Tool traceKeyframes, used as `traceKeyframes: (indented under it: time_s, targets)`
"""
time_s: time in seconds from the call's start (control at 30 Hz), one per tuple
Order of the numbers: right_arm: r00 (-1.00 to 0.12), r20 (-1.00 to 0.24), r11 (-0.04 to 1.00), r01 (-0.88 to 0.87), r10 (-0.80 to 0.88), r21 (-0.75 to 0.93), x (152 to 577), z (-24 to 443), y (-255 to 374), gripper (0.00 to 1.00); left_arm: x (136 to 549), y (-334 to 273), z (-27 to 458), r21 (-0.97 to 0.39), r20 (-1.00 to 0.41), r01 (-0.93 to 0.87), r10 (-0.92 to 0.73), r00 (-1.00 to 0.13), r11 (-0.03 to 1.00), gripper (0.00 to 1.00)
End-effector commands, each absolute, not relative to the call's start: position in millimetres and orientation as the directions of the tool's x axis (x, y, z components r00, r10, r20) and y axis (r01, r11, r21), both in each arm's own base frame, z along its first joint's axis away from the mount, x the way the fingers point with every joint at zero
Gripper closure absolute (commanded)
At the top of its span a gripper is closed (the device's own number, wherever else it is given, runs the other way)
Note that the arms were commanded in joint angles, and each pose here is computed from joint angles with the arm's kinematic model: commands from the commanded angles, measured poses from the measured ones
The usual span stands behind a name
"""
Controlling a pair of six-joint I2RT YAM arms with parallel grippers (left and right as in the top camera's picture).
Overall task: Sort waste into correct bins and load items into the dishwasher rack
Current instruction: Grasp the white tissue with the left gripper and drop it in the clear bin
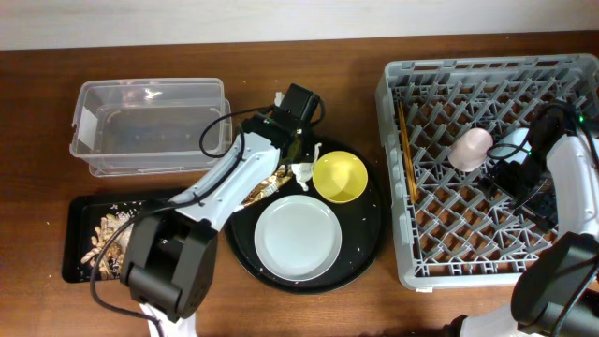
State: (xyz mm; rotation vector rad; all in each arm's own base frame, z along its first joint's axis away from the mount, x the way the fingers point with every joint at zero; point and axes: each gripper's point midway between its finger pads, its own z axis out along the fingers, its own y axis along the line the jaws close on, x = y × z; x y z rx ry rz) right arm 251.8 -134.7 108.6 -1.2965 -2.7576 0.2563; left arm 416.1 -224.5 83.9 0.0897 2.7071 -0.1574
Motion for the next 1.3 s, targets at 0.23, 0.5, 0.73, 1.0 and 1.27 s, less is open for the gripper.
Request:
traceKeyframes:
  time_s: [0.23, 0.5, 0.73, 1.0, 1.27]
  targets:
    - [-0.629, 0.004, 0.617, 0.763, 0.778, -0.192, 251, 108, -137, 0.02, 444, -154, 194, -0.13, -0.636, -0.101, -0.162, -0.754, 0.986, 0.99]
    - [-0.629, 0.004, 0.617, 0.763, 0.778, -0.192, 251, 108, -137, 0.02, 474, 37, 202, -0.188, -0.655, -0.536, -0.512, -0.556, 0.823, 0.55]
    - [-0.629, 0.004, 0.617, 0.763, 0.778, -0.192, 251, 108, -137, 0.02, 467, 52, 192, -0.246, -0.581, -0.529, -0.56, -0.59, 0.812, 0.0]
    - [-0.629, 0.004, 0.617, 0.763, 0.778, -0.192, 251, 108, -137, 0.02, 445, -124, 195, -0.422, -0.504, 0.11, -0.132, -0.853, 0.9, 0.01]
    - [-0.629, 0.004, 0.617, 0.763, 0.778, -0.192, 251, 108, -137, 0.02, 417, -211, 146, -0.157, -0.497, 0.081, -0.008, -0.868, 0.984, 0.02]
